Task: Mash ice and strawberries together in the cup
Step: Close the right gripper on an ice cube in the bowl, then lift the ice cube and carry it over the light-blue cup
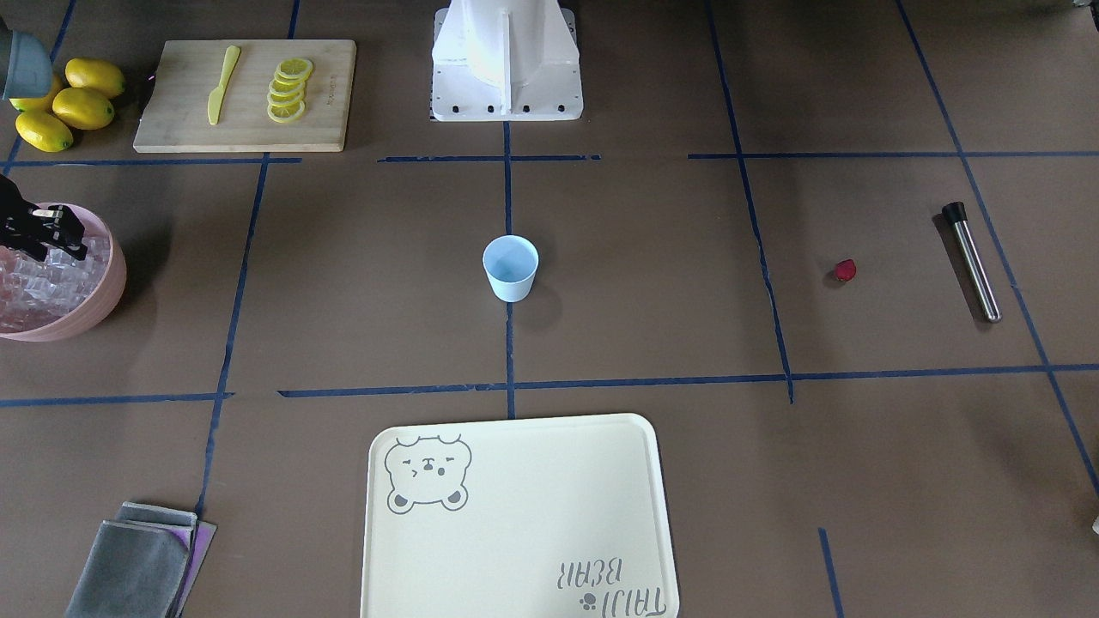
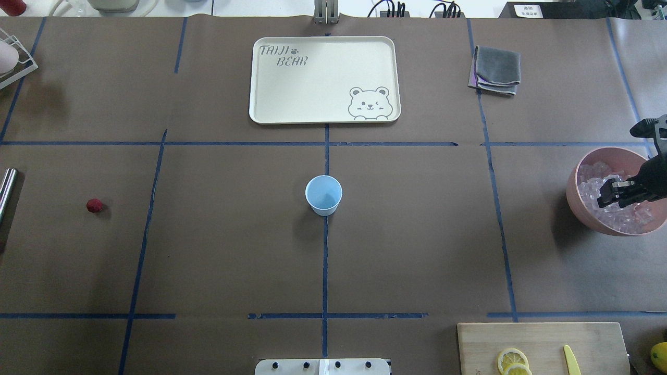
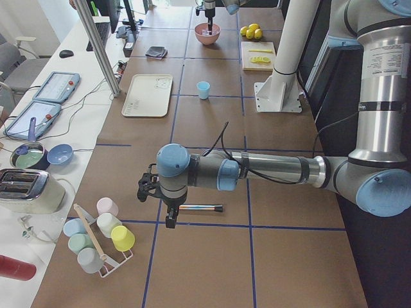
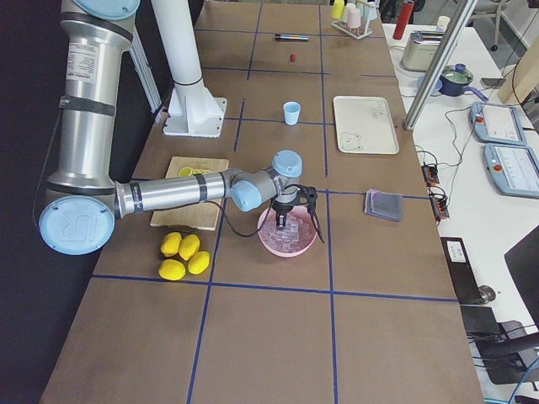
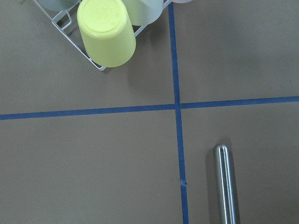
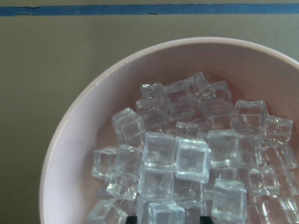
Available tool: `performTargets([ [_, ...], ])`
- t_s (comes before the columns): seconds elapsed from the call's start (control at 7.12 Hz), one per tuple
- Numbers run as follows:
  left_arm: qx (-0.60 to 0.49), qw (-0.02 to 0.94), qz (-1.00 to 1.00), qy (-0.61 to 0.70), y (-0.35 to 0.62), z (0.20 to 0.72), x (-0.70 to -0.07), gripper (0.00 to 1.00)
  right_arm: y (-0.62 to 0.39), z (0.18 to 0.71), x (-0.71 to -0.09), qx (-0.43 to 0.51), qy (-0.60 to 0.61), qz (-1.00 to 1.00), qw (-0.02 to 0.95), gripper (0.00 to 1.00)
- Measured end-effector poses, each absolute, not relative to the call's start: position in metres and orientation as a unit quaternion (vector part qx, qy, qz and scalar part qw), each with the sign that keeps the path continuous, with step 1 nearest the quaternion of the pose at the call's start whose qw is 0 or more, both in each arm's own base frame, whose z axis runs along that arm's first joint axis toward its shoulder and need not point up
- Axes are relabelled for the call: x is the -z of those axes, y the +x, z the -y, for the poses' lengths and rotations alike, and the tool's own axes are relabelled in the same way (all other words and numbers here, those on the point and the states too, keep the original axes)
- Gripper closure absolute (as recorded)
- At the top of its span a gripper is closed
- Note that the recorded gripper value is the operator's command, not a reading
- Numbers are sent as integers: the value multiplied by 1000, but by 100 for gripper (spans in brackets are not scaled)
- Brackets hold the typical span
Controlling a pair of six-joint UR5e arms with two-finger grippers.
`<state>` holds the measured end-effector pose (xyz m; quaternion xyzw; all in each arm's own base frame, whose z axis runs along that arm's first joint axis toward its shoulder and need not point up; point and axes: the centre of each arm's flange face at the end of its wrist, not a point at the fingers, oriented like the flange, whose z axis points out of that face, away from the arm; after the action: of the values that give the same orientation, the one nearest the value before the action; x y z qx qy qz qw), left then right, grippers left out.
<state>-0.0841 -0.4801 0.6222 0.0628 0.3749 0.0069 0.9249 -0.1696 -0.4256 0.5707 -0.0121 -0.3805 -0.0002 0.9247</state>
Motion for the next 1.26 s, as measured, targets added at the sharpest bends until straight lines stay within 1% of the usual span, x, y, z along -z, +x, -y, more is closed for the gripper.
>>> performTargets([
  [0.14,-7,925,-375,63,-84,480,-622,0,-170,426,-569,1,-10,381,925,81],
  [0.28,-7,925,-375,64,-84,481,-621,0,-170,427,-568,3,-8,381,924,92],
  [0.42,-7,925,-375,64,-84,481,-621,0,-169,427,-566,4,-6,382,924,99],
  [0.84,-7,924,-377,64,-84,481,-620,0,-152,419,-538,2,17,393,920,100],
  [1.12,-7,924,-377,64,-84,481,-620,0,-139,417,-496,0,43,405,913,100],
  [1.26,-7,924,-377,64,-84,481,-620,0,-144,425,-469,4,53,410,910,100],
])
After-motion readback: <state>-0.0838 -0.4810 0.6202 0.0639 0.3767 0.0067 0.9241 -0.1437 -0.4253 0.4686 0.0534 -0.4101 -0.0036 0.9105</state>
